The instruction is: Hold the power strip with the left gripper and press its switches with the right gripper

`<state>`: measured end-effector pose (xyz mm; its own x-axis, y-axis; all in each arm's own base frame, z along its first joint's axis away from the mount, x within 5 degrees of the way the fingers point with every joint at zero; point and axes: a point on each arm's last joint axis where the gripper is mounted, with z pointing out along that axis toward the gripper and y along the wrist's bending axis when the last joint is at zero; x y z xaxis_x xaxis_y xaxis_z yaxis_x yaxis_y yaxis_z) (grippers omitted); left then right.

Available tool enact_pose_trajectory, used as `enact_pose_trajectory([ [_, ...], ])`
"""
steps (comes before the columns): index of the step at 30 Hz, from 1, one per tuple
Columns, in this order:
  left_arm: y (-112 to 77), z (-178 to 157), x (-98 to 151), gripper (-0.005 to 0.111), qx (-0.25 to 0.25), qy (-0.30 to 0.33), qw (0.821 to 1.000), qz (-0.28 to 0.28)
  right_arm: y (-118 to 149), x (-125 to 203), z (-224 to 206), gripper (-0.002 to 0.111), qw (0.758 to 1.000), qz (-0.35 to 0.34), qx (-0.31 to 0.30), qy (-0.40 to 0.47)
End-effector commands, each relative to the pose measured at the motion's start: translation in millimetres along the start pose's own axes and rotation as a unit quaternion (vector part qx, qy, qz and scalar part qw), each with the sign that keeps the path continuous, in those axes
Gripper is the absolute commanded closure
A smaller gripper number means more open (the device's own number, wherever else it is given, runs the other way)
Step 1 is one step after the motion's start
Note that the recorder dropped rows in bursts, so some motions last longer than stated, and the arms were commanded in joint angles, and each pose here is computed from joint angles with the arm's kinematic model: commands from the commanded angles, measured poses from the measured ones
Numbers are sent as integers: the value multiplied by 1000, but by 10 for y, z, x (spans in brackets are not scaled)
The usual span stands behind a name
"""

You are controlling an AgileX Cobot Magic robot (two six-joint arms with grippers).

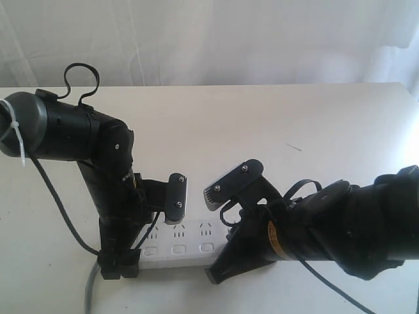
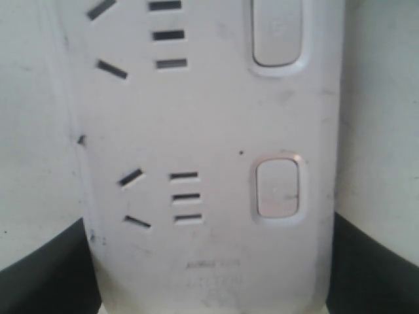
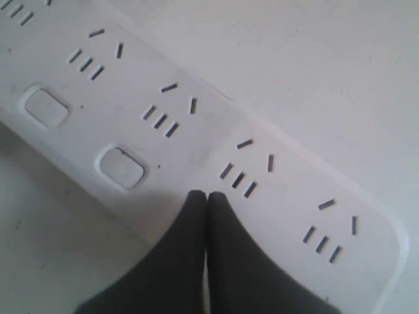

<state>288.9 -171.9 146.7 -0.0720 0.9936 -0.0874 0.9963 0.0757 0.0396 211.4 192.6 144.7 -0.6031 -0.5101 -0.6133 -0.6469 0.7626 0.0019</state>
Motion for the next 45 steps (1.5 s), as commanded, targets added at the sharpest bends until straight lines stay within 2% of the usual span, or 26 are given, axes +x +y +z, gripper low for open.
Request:
enact_pose_trajectory([
  [1,-73,142,45,107,38,24,999,10,-13,-46,26,108,1000,4,9,-4],
  [16,-76,142,47,107,39,25,999,10,73,-30,19,108,999,6,-39,3],
  [21,-78,142,44,107,40,23,999,8,22,76,28,108,1000,10,-12,16],
  [31,-81,142,39,107,42,21,999,5,21,202,186,108,999,11,-10,52],
  [38,-81,142,39,107,42,21,999,7,-63,170,162,108,999,9,36,38],
  [45,-81,142,39,107,42,21,999,7,-50,168,125,108,999,11,28,35],
])
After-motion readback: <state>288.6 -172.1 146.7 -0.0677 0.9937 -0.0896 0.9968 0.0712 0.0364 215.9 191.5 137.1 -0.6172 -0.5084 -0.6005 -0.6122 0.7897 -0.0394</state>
